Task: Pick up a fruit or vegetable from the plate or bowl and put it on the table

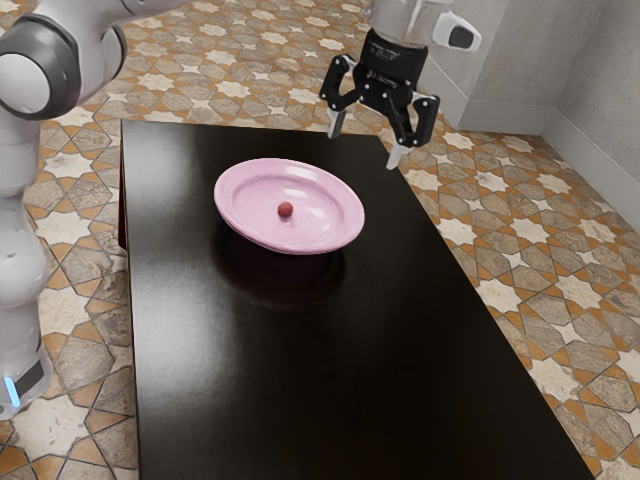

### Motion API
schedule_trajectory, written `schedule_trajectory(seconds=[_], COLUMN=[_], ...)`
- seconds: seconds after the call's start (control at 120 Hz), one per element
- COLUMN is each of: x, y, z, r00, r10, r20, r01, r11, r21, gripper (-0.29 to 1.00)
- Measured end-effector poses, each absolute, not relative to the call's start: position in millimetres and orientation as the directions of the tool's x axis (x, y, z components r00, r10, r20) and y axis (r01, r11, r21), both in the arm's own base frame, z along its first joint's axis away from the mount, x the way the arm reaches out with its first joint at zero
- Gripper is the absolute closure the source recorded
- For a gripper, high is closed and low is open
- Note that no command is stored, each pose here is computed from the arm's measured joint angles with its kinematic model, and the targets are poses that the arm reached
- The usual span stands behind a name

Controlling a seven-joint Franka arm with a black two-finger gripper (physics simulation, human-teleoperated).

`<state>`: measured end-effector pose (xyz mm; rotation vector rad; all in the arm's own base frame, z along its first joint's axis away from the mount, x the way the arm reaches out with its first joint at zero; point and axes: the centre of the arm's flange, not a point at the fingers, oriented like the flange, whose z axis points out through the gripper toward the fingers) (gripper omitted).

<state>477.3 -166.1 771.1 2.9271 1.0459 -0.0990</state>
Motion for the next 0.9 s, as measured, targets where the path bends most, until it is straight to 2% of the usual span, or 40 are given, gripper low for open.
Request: schedule_trajectory(seconds=[0.25,0.35,0.433,0.5,0.583,0.617,0.667,0.742,0.9], x=[476,494,529,535,482,457,444,453,481], y=[-156,-114,-38,-6,-23,-32,-6,38,78], z=[777,769,740,730,701,673,636,603,566], r00=[0.719,0.649,0.544,0.514,0.503,0.526,0.536,0.537,0.605], r10=[0.692,0.757,0.830,0.851,0.864,0.849,0.838,0.831,0.781], r20=[-0.067,-0.077,-0.120,-0.107,-0.032,-0.045,-0.104,-0.145,-0.153], r01=[0.694,0.759,0.834,0.851,0.848,0.828,0.818,0.821,0.781], r11=[-0.719,-0.651,-0.551,-0.522,-0.500,-0.523,-0.545,-0.554,-0.620], r21=[0.020,0.005,-0.034,-0.061,-0.175,-0.203,-0.184,-0.135,-0.077], gripper=[0.00,0.00,0.00,0.00,0.00,0.00,0.01,0.01,0.01])
